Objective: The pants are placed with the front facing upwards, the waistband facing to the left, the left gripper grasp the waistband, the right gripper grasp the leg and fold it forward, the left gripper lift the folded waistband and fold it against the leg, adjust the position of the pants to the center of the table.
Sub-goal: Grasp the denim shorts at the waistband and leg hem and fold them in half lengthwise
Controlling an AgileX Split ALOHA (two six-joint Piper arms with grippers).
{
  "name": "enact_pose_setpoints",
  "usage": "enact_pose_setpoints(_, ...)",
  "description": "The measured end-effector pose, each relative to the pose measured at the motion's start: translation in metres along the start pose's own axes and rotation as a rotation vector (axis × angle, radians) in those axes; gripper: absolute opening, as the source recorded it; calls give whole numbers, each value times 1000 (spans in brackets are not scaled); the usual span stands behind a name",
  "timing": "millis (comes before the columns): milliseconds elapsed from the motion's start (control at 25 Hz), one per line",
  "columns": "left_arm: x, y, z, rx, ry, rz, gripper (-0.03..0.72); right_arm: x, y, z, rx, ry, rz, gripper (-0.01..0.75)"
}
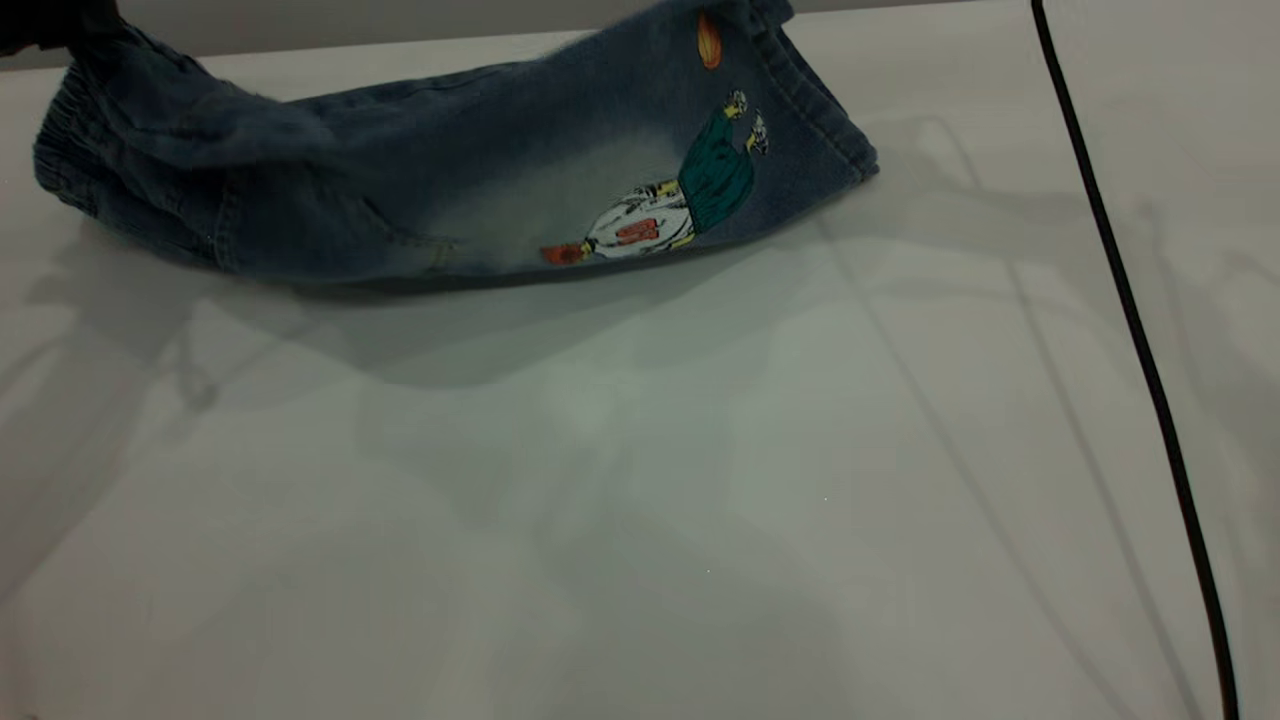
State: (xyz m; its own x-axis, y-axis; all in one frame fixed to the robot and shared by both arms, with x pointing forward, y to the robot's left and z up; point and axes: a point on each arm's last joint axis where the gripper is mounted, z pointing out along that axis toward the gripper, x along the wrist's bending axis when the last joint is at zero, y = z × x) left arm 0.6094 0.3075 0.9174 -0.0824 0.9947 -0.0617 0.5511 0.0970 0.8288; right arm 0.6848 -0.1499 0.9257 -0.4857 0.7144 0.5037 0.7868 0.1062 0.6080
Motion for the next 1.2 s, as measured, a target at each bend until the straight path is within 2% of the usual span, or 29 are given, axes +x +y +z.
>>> enact_pose_setpoints(200,6,-1,15,43,15,-9,110,-14,6,6,24,-37,8,14)
enact_pose_setpoints(640,5,9,45,32,11,6,110,-52,15,14,1,-73,53,15)
enact_pose_setpoints(920,5,7,57,57,10,42,110,-63,21,21,-24,-82,45,15)
enact_pose_setpoints(1200,5,5,60,56,10,67,110,-70,21,24,-42,-129,47,29)
